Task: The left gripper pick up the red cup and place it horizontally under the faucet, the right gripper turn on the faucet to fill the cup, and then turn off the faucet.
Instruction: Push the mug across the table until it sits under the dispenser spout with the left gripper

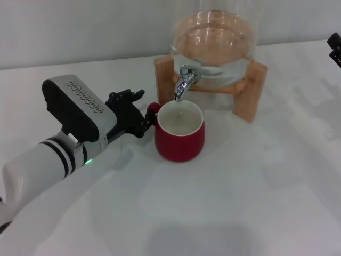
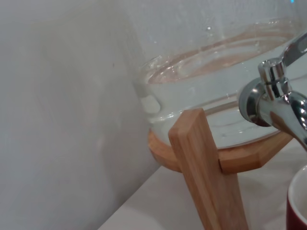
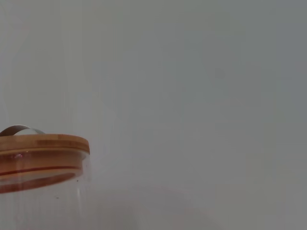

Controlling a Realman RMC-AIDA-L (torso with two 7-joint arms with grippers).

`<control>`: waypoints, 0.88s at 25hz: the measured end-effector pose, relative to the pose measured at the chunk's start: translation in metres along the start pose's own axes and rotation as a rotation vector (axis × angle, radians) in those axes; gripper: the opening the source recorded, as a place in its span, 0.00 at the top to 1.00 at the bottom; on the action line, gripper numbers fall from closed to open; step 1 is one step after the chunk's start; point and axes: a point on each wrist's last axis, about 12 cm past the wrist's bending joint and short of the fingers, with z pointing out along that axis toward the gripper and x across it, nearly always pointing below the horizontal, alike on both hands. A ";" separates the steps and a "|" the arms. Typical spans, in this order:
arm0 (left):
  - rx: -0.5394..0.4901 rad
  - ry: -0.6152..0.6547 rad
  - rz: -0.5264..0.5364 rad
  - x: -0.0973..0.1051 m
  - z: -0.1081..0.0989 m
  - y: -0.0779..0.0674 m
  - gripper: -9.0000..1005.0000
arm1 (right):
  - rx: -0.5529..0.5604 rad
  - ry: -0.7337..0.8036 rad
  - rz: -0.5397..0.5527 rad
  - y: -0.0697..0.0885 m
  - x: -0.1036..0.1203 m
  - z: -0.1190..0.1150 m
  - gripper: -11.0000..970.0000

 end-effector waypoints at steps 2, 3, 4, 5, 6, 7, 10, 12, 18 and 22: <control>0.000 0.001 -0.003 0.000 0.000 0.000 0.51 | 0.000 0.000 0.000 0.000 0.000 0.000 0.10; 0.001 0.000 -0.004 0.001 -0.001 -0.001 0.51 | -0.001 0.000 0.000 0.000 0.000 0.000 0.10; 0.002 -0.001 -0.005 0.001 -0.001 -0.001 0.51 | -0.001 0.000 0.000 0.000 0.000 0.000 0.10; 0.004 -0.001 -0.005 0.001 -0.001 -0.002 0.51 | -0.001 0.000 0.000 0.000 0.000 0.000 0.10; 0.006 -0.002 -0.005 0.001 -0.001 -0.003 0.51 | -0.001 -0.001 0.000 0.000 0.000 0.000 0.10; 0.009 0.000 -0.005 0.001 -0.001 -0.004 0.51 | -0.001 -0.001 0.000 0.000 0.000 0.000 0.10; 0.015 0.001 -0.002 0.002 -0.001 -0.005 0.51 | -0.001 -0.002 0.000 0.000 0.000 0.000 0.10; 0.021 0.001 0.001 0.002 -0.001 -0.007 0.51 | -0.002 -0.003 0.000 0.000 0.000 0.000 0.10; 0.032 0.004 0.009 0.002 -0.001 -0.009 0.51 | -0.003 -0.004 0.000 0.000 0.000 0.000 0.10; 0.030 0.008 0.006 0.005 -0.003 -0.010 0.51 | -0.003 -0.004 0.000 0.000 0.000 0.000 0.10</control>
